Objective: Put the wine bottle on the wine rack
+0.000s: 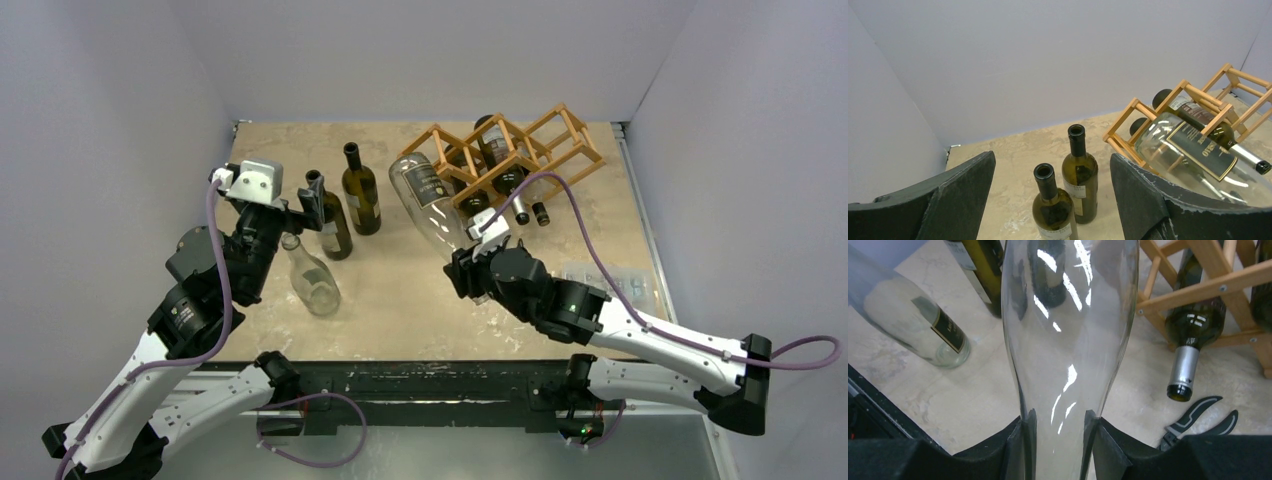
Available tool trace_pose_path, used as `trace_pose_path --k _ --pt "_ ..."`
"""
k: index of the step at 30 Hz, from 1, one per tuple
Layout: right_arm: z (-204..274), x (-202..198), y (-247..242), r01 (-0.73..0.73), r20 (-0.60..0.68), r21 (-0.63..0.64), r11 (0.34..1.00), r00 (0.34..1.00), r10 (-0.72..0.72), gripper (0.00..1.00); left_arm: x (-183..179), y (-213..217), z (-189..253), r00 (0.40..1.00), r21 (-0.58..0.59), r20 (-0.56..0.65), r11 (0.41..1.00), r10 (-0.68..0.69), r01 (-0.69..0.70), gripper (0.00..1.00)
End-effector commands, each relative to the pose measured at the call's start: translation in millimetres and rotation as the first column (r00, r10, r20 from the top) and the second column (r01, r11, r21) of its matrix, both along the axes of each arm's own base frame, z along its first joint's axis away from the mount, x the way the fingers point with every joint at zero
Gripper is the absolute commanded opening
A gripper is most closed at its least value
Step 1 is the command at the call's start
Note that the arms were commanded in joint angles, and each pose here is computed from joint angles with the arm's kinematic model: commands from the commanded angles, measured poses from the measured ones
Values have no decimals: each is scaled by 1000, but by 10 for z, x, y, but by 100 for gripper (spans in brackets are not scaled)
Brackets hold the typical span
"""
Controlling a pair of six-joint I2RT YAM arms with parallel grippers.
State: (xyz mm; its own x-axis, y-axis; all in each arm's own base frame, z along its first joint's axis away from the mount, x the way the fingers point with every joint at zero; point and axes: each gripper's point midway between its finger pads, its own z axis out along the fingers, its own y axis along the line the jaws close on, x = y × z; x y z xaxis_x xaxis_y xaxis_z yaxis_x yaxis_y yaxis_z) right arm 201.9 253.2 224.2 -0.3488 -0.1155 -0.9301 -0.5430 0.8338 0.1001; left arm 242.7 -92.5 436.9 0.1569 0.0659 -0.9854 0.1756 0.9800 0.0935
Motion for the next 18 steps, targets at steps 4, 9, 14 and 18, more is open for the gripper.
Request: trace_pose_path --k 4,9,14,18 --pt "1567 353 -287 109 272 251 962 946 -178 0 -39 21 162 1000 -47 29 999 -9 10 84" --pt "1719 693 -524 159 277 193 968 938 -209 0 -14 -1 137 1000 -40 21 999 -8 9 84" --pt "1850 1064 -866 277 268 132 952 915 -303 0 -35 3 155 1000 -49 25 999 -15 17 84" --pt "1890 1332 -1122 331 247 130 935 902 -354 0 -28 21 149 1000 -44 28 999 -4 5 84"
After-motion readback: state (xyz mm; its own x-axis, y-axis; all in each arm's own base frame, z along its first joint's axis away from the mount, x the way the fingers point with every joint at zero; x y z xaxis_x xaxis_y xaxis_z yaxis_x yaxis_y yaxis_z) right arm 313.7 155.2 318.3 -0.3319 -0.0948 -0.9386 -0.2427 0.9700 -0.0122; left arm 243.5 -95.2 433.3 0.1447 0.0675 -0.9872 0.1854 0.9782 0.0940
